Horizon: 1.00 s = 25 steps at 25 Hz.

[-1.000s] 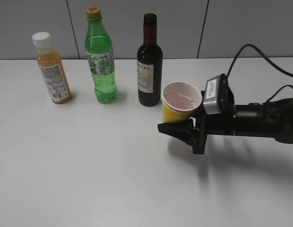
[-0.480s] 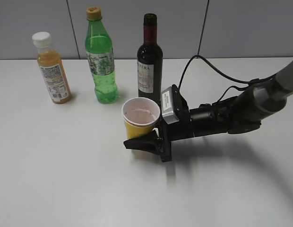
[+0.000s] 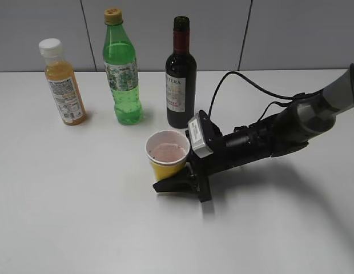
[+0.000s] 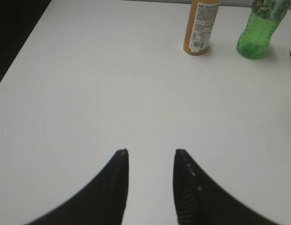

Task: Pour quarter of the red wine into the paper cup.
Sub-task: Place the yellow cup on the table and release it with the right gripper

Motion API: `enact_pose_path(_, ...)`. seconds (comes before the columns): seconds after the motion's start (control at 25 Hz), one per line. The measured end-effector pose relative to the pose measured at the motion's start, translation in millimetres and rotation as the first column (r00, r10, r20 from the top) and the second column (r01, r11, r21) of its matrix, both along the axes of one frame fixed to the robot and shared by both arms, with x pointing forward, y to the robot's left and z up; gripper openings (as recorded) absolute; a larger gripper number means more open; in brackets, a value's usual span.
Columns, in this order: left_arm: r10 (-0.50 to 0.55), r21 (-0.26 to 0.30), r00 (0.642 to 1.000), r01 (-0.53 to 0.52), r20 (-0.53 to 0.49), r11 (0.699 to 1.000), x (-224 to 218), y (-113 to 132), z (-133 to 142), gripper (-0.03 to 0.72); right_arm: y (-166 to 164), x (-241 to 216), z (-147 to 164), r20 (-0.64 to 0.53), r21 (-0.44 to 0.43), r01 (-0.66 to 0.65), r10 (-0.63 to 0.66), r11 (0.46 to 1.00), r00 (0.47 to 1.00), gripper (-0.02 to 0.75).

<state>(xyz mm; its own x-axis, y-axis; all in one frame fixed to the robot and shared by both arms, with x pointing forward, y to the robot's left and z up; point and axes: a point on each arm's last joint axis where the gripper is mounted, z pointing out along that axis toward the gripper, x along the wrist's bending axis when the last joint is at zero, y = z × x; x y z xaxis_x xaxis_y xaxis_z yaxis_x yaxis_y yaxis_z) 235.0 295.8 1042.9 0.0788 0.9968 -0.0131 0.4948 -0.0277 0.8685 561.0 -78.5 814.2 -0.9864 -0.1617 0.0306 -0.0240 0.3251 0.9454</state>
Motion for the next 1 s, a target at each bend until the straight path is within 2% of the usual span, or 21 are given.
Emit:
enact_pose_path(0.12, 0.000, 0.000, 1.000, 0.000, 0.000, 1.000, 0, 0, 0, 0.238, -1, 0, -2, 0.006, -0.027, -0.005, 0.005, 1.000, 1.000, 0.454)
enact_pose_path(0.32, 0.000, 0.000, 1.000, 0.000, 0.000, 1.000, 0, 0, 0, 0.238, -1, 4, -6, 0.007, -0.065, 0.050, -0.050, 0.997, 0.999, 0.610)
enact_pose_path(0.4, 0.000, 0.000, 1.000, 0.000, 0.000, 1.000, 0, 0, 0, 0.238, -1, 5, -6, 0.007, -0.066, 0.058, -0.058, 0.996, 0.998, 0.640)
enact_pose_path(0.72, 0.000, 0.000, 1.000, 0.000, 0.000, 1.000, 0, 0, 0, 0.238, -23, 2, -2, -0.035, -0.079, 0.134, -0.137, 0.988, 0.990, 0.659)
enact_pose_path(1.0, 0.000, 0.000, 1.000, 0.000, 0.000, 1.000, 0, 0, 0, 0.238, -51, -6, 19, -0.027, -0.084, 0.233, -0.236, 0.969, 0.971, 0.659)
